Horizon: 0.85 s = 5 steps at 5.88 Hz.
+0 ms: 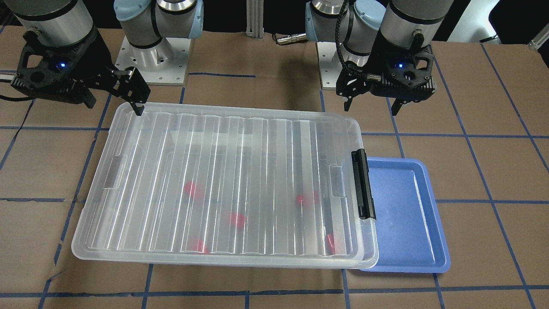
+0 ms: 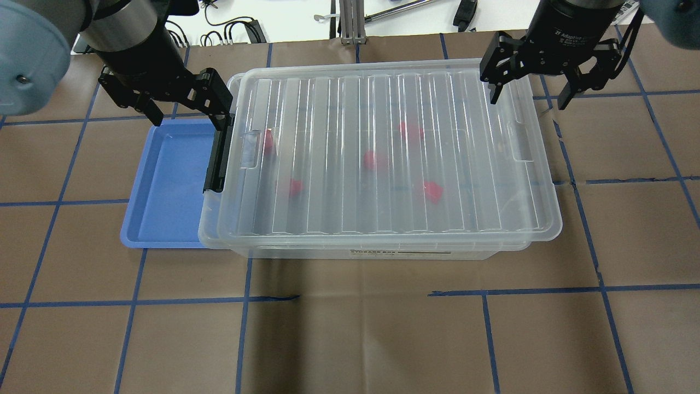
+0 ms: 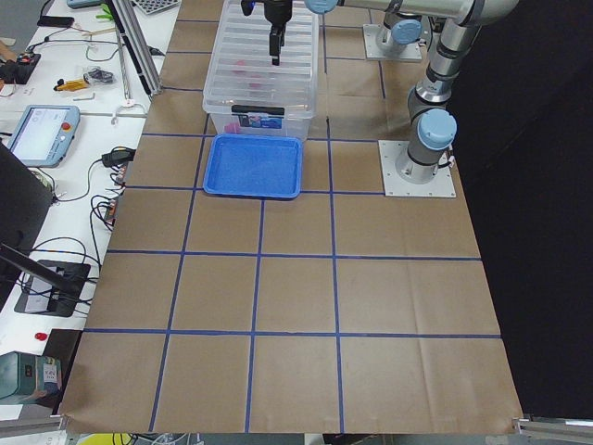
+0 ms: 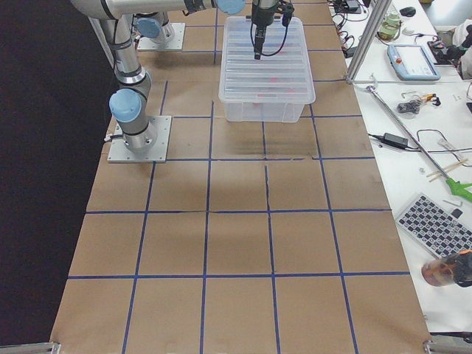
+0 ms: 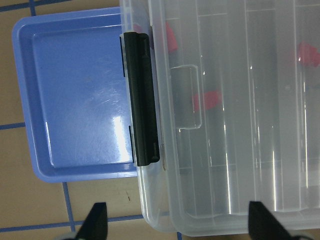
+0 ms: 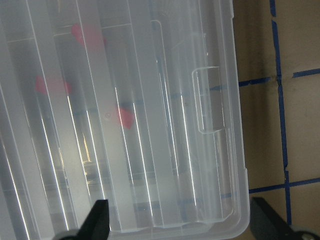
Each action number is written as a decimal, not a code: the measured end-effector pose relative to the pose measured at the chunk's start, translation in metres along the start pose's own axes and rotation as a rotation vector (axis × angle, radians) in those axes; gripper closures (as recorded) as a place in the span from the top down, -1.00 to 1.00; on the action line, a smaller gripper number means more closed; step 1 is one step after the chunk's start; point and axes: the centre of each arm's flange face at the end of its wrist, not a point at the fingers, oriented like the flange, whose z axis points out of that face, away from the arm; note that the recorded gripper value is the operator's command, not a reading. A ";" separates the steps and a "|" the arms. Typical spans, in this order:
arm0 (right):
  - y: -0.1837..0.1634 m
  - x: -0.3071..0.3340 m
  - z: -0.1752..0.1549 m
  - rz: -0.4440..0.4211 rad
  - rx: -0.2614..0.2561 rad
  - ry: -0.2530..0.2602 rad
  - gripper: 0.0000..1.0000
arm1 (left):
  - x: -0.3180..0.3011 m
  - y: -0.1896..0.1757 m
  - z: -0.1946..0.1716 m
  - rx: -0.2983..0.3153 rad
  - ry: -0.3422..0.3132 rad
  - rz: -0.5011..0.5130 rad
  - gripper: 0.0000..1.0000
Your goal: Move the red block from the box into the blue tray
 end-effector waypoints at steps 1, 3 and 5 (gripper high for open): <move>-0.001 0.000 0.001 0.000 -0.001 0.000 1.00 | 0.000 0.001 0.000 0.002 0.000 0.001 0.97; -0.003 0.000 0.003 -0.001 -0.004 0.001 1.00 | 0.000 0.001 0.000 0.004 -0.001 0.003 0.97; -0.009 0.005 0.008 -0.024 -0.004 0.004 1.00 | 0.000 0.002 0.000 0.004 0.000 0.002 0.97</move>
